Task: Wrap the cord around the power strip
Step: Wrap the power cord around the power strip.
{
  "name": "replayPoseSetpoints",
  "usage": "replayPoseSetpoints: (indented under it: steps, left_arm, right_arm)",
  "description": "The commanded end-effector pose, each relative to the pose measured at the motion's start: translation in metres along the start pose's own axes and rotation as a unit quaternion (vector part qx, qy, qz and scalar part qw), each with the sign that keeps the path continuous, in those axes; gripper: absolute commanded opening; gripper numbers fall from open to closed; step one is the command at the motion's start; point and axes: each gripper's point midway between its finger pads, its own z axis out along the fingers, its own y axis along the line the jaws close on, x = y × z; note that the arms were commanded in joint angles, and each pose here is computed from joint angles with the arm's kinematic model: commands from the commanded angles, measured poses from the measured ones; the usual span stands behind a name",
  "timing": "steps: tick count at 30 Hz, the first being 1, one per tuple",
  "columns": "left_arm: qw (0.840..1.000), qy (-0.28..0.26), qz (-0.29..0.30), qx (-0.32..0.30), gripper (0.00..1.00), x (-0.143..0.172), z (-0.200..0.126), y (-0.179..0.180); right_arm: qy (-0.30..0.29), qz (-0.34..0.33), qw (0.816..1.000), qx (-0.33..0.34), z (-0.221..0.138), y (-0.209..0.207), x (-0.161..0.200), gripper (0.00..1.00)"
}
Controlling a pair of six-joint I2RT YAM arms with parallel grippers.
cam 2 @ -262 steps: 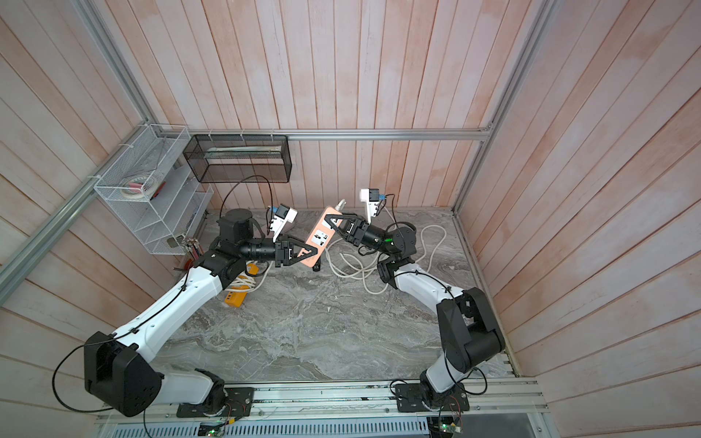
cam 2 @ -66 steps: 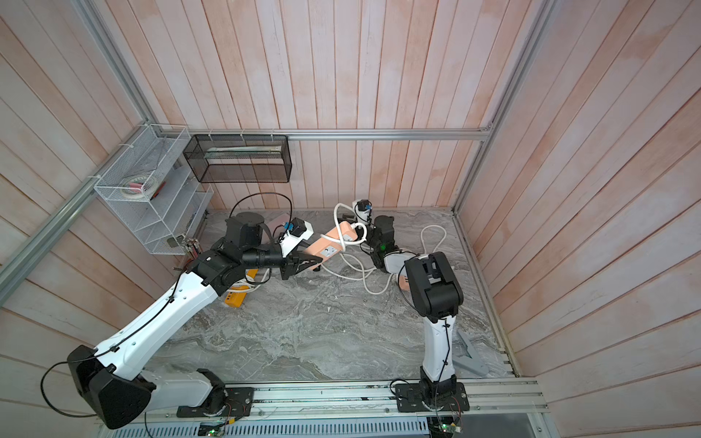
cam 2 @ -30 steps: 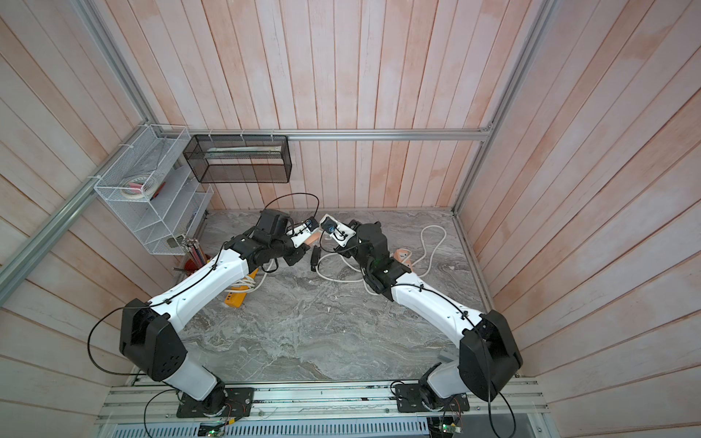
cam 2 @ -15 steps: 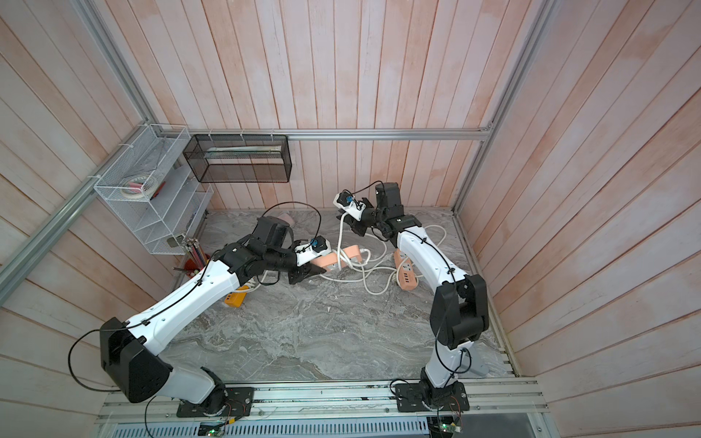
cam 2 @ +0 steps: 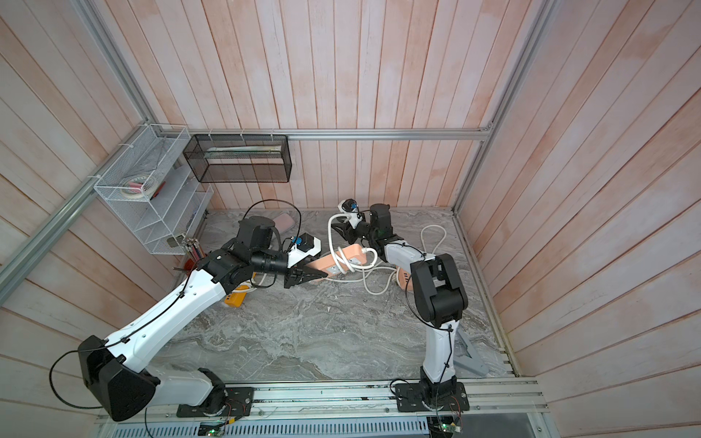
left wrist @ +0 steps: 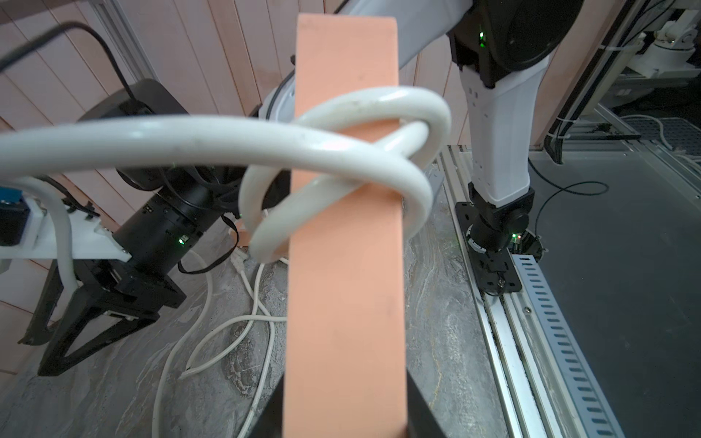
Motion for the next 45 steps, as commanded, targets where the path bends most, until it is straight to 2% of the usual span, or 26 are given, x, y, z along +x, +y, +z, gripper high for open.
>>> replayPoseSetpoints:
  steps: [1, 5, 10, 15, 19, 24, 25, 27, 30, 32, 33, 36, 38, 41, 43, 45]
  left_arm:
    - [0.994, -0.084, 0.042, -0.047, 0.00, -0.053, -0.026, 0.012]
    - [0.989, -0.105, 0.023, -0.105, 0.00, -0.062, -0.039, 0.036]
    - [0.975, -0.133, -0.017, -0.177, 0.00, -0.074, -0.053, 0.070]
    - [0.946, -0.142, -0.081, -0.281, 0.00, -0.068, -0.078, 0.125]
    - [0.930, -0.072, -0.119, -0.340, 0.00, -0.030, -0.104, 0.166]
    - [0.912, 0.021, -0.151, -0.381, 0.00, 0.019, -0.128, 0.190]
    - [0.906, 0.041, -0.153, -0.392, 0.00, 0.029, -0.130, 0.194]
    - [0.884, 0.088, -0.157, -0.431, 0.00, 0.054, -0.140, 0.205]
    - [0.851, 0.184, -0.167, -0.462, 0.00, 0.104, -0.142, 0.215]
    - [0.843, 0.246, -0.167, -0.448, 0.00, 0.132, -0.128, 0.211]
    - [0.845, 0.266, -0.161, -0.435, 0.00, 0.140, -0.118, 0.206]
    - [0.866, 0.307, -0.125, -0.374, 0.00, 0.150, -0.076, 0.184]
    - [0.887, 0.323, -0.095, -0.315, 0.00, 0.151, -0.043, 0.161]
    - [0.928, 0.310, -0.043, -0.204, 0.00, 0.140, 0.000, 0.112]
    - [0.947, 0.290, -0.014, -0.137, 0.00, 0.133, 0.015, 0.078]
    - [0.960, 0.268, 0.013, -0.078, 0.00, 0.128, 0.022, 0.046]
  right_arm:
    - [-0.042, 0.021, 0.998, 0.044, 0.003, -0.013, -0.003, 0.30]
    - [-0.028, 0.025, 0.997, 0.065, -0.005, -0.005, 0.012, 0.12]
    - [0.003, 0.026, 0.995, 0.092, -0.024, 0.010, 0.031, 0.05]
    - [0.098, -0.028, 0.987, 0.122, -0.034, 0.034, 0.063, 0.00]
    - [0.166, -0.056, 0.968, 0.182, -0.058, 0.029, 0.082, 0.00]
    - [0.176, -0.096, 0.944, 0.262, -0.093, 0.018, 0.063, 0.00]
    - [0.173, -0.108, 0.937, 0.282, -0.100, 0.015, 0.054, 0.00]
    - [0.162, -0.146, 0.926, 0.308, -0.111, 0.018, 0.030, 0.00]
    - [0.102, -0.219, 0.918, 0.315, -0.124, 0.042, -0.021, 0.00]
    - [0.052, -0.256, 0.914, 0.311, -0.132, 0.059, -0.063, 0.00]
    - [0.035, -0.266, 0.913, 0.309, -0.134, 0.064, -0.079, 0.00]
    - [-0.029, -0.289, 0.916, 0.277, -0.137, 0.080, -0.137, 0.00]
    - [-0.035, -0.306, 0.919, 0.246, -0.128, 0.086, -0.160, 0.00]
    - [-0.032, -0.306, 0.931, 0.198, -0.114, 0.084, -0.179, 0.00]
    - [-0.026, -0.295, 0.939, 0.177, -0.107, 0.073, -0.183, 0.00]
    - [-0.015, -0.280, 0.947, 0.156, -0.102, 0.059, -0.181, 0.00]
